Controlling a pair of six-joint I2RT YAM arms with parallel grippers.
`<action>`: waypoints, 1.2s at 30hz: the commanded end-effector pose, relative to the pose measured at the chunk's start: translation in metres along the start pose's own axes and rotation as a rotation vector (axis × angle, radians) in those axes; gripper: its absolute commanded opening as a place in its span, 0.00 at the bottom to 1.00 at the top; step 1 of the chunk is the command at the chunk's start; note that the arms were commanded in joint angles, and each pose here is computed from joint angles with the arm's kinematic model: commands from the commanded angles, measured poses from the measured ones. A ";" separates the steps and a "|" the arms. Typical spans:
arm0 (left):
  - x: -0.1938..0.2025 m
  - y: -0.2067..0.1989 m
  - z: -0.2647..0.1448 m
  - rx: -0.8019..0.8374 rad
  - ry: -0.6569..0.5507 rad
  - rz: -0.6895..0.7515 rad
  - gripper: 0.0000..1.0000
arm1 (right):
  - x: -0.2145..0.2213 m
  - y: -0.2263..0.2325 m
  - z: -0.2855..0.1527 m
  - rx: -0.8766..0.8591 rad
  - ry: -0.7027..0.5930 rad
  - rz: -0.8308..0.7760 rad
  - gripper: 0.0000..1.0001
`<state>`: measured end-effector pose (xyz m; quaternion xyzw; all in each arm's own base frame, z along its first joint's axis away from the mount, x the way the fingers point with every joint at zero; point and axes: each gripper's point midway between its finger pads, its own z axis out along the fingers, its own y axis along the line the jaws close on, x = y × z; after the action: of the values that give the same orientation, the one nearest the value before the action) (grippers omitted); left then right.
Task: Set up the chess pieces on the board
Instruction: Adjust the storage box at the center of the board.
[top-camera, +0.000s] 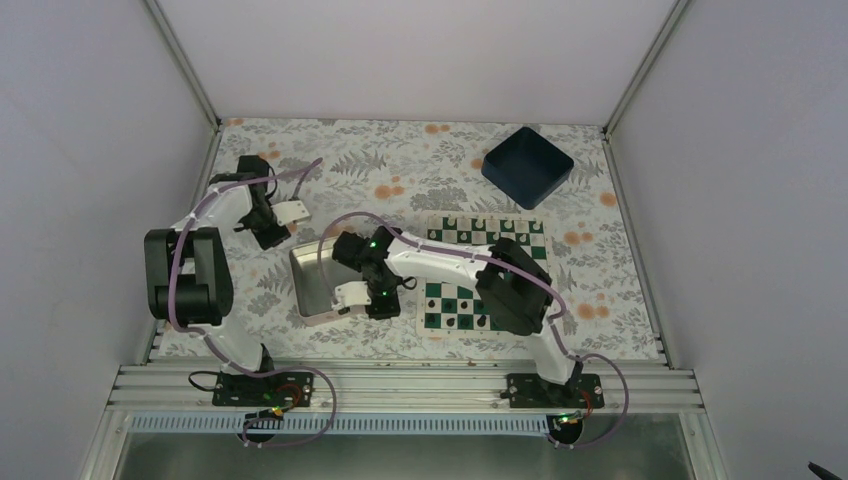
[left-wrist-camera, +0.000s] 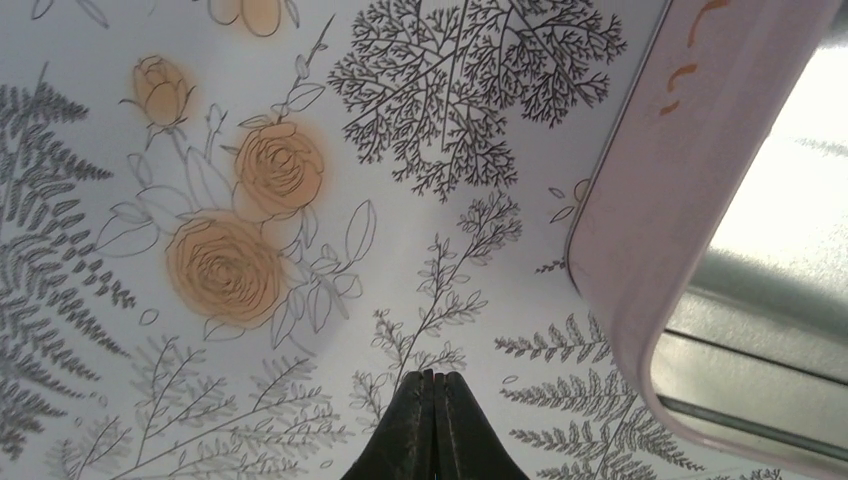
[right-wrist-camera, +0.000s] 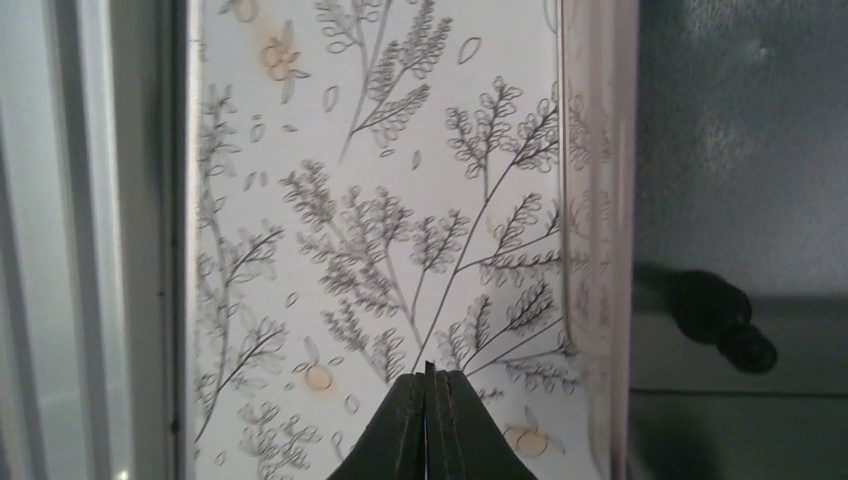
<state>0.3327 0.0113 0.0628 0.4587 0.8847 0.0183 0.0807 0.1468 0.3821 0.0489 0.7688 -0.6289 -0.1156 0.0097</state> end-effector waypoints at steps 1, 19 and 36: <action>-0.014 -0.004 0.006 0.051 -0.059 0.016 0.02 | -0.019 -0.015 0.007 0.056 -0.035 0.005 0.04; 0.002 -0.049 0.006 0.166 -0.034 0.042 0.02 | -0.020 -0.110 -0.013 0.277 -0.072 0.190 0.04; 0.012 -0.087 -0.016 0.238 -0.050 0.044 0.02 | -0.008 -0.184 -0.018 0.397 -0.081 0.254 0.04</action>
<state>0.2724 -0.0055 0.0604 0.4734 0.8790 -0.0402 0.0405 0.3061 0.4053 0.0391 0.6696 -0.7344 -0.0108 -0.1106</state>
